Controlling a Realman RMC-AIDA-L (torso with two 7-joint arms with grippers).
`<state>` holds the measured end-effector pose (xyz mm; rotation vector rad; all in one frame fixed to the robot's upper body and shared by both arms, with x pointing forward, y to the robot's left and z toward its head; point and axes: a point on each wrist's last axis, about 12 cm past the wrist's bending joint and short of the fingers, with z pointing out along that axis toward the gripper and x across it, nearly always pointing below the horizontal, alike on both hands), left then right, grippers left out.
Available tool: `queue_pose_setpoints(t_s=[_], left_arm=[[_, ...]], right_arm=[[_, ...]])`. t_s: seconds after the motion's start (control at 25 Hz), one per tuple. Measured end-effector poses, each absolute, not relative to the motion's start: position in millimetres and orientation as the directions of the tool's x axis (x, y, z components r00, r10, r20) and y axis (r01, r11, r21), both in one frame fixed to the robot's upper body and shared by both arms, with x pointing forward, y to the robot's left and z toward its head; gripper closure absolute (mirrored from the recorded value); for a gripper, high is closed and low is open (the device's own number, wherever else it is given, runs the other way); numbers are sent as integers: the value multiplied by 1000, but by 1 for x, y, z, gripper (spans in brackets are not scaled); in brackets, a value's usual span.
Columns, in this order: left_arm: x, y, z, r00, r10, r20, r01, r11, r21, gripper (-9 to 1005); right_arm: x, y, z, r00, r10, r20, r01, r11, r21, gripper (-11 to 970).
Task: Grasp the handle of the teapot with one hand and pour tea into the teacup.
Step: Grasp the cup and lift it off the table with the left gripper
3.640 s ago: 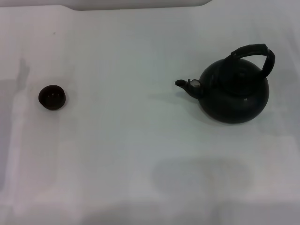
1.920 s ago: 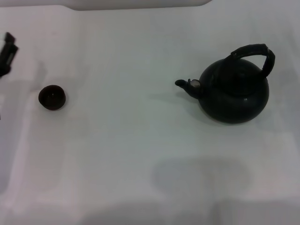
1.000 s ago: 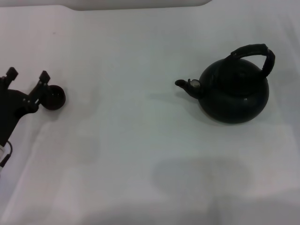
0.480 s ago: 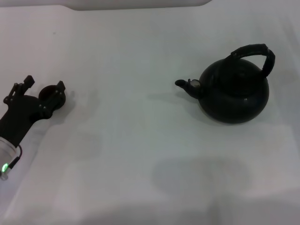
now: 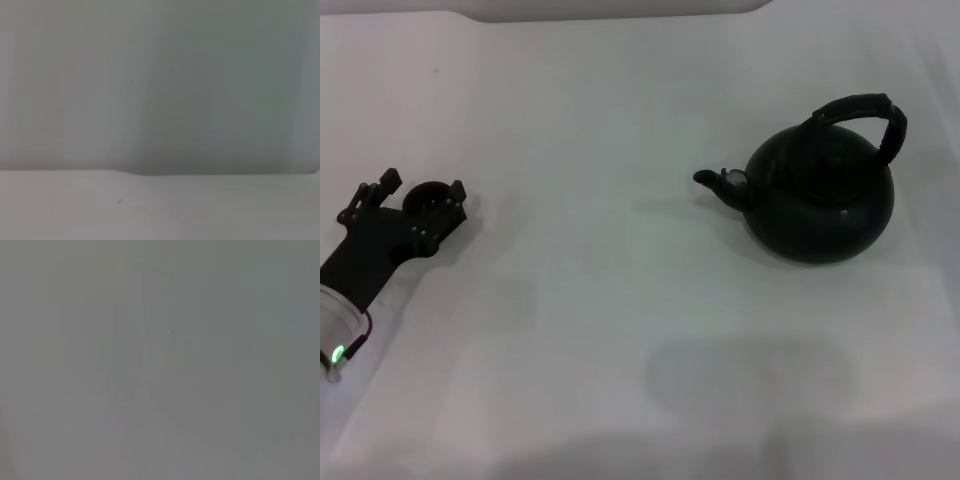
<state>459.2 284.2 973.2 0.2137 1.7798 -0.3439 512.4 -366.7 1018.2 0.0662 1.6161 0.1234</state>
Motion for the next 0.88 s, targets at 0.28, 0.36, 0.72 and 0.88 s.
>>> queue_pose_setpoints(t_s=[0.28, 0.36, 0.72, 0.88], left_arm=[[464, 279, 971, -263, -3, -965, 355, 930, -99, 109], [465, 278, 970, -267, 4, -964, 357, 929, -95, 109], [465, 278, 970, -269, 10, -963, 358, 929, -90, 108], [464, 279, 969, -272, 11, -962, 356, 930, -90, 109]], right_arm=[[513, -367, 1018, -49, 117, -992, -36, 992, 119, 228], [513, -367, 1018, -49, 117, -992, -36, 992, 119, 228], [513, -367, 1019, -46, 117, -992, -36, 992, 119, 228], [513, -367, 1019, -45, 117, -992, -36, 992, 119, 228]])
